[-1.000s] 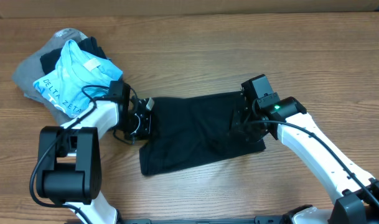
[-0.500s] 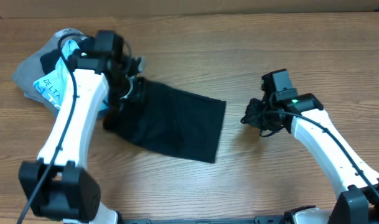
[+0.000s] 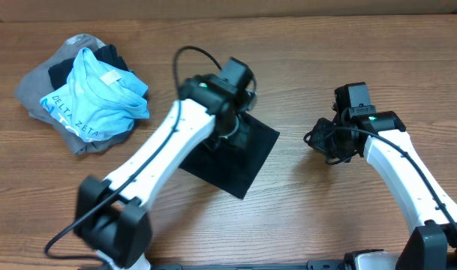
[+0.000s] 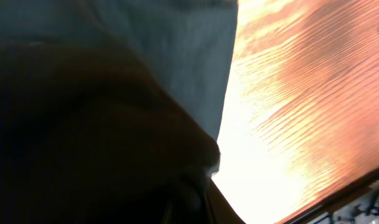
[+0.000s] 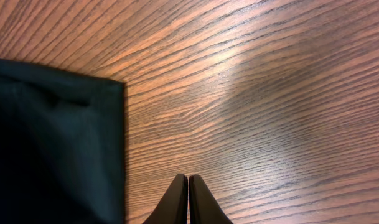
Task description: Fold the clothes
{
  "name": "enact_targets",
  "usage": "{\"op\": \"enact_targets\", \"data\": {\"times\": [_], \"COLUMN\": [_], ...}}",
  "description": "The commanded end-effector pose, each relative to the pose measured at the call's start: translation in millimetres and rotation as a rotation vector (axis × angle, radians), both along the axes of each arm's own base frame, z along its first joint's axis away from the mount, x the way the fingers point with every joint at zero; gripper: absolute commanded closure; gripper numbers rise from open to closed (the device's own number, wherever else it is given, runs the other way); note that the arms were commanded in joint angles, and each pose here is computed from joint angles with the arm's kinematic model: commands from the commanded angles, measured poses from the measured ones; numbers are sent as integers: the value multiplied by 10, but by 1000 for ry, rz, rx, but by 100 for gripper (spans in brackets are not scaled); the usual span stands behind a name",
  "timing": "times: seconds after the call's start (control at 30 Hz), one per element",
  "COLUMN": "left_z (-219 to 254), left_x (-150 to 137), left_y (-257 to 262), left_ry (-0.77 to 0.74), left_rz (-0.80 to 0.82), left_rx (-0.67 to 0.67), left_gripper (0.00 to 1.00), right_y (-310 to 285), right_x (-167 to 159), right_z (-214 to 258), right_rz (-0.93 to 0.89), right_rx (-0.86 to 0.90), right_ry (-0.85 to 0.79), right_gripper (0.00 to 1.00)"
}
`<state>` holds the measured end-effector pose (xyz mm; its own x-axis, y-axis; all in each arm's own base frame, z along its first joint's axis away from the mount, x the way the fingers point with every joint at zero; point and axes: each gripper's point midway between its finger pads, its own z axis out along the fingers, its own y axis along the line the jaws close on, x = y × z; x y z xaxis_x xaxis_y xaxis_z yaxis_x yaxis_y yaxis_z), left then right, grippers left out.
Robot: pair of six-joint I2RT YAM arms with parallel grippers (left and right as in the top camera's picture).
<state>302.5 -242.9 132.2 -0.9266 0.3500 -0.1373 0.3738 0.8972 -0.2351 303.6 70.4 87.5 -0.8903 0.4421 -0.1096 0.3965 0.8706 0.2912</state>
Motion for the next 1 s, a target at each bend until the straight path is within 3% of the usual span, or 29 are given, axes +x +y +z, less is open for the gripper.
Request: {"op": "enact_targets", "data": {"times": [0.0, 0.13, 0.4, 0.5, 0.6, 0.73, 0.83, 0.97], "left_z": [-293, -432, -404, -390, -218, 186, 314, 176], "left_x": [-114, -257, -238, -226, -74, 268, 462, 636], "left_y": [-116, -314, -438, -362, -157, 323, 598, 834], "left_ry": [73, 125, 120, 114, 71, -25, -47, -21], "left_rz": [-1, -27, -2, 4, 40, 131, 169, 200], "left_rx": [44, 34, -6, 26, 85, 183, 181, 152], "left_gripper": [85, 69, 62, 69, 66, 44, 33, 29], "right_y": [-23, -23, -22, -19, 102, 176, 177, 177], "right_x": [22, 25, 34, 36, 68, 75, 84, 83], "right_z": [23, 23, 26, 27, 64, 90, 92, 92], "right_rz": [-6, -6, -6, 2, 134, 203, 199, 200], "right_rx": [-8, -8, -8, -8, 26, 53, 55, 54], "right_ry": [-12, -13, -17, -19, -64, -87, -90, -90], "right_gripper": [94, 94, 94, 94, 90, 86, 86, 86]}}
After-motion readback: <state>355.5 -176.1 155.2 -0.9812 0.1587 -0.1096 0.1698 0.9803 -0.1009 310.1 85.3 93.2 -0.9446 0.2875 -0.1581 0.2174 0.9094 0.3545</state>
